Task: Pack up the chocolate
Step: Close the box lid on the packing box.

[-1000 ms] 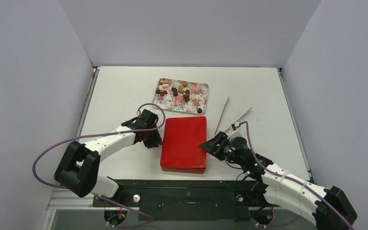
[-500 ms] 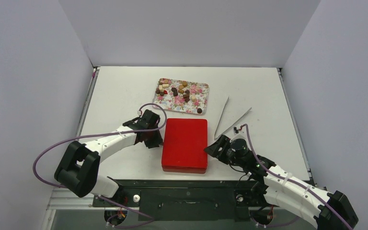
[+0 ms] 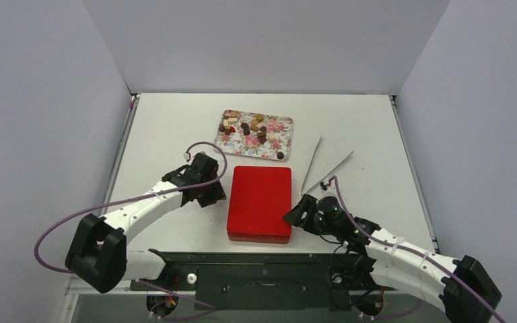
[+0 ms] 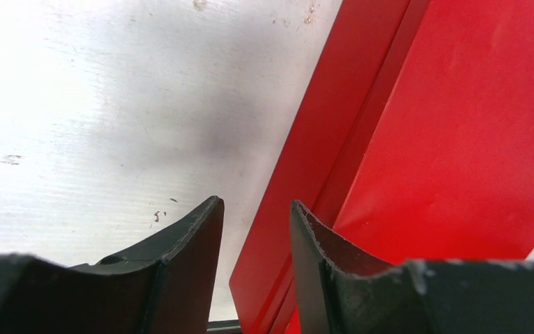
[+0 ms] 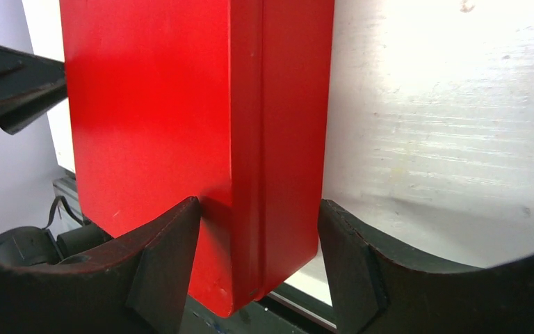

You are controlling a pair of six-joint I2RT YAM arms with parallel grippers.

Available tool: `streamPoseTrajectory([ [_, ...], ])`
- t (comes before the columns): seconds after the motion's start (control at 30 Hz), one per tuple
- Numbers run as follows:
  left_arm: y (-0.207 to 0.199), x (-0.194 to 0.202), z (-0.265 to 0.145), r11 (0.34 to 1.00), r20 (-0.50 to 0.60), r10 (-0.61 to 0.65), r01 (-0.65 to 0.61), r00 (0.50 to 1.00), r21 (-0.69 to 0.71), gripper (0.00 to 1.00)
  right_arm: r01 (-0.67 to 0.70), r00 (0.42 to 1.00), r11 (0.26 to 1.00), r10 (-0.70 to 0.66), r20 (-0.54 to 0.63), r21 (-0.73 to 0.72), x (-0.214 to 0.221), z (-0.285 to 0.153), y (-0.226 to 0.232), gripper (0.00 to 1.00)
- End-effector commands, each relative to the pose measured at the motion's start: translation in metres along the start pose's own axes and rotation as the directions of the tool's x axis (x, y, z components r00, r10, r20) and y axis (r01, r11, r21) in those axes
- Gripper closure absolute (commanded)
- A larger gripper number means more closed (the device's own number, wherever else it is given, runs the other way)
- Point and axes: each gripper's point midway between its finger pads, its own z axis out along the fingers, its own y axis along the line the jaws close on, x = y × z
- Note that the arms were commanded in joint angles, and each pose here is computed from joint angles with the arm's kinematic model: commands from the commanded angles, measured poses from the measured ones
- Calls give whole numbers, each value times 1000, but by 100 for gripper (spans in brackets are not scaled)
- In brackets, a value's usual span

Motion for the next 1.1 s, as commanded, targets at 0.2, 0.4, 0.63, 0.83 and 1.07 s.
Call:
streamPoseTrajectory([
  [0.2,-1,-4,-39,990,47,-75,69,996,123,48,29,1000,999,-29,12,-41,-1,0,17,41],
  [0.4,-14,27,-44,963,-74,-78,95,994,254,39,32,999,999,-33,-16,-35,7,3,15,41],
  [0.63,-23,64,-36,920,-220,-116,188,969,344,37,36,998,999,-37,-41,-28,16,6,15,41],
  [0.83,-23,75,-35,906,-269,-143,235,953,353,40,32,998,999,-33,-46,-19,20,8,14,41],
  [1.07,-2,82,-20,943,-256,-164,228,953,242,56,44,998,999,-43,-43,5,23,10,10,41],
])
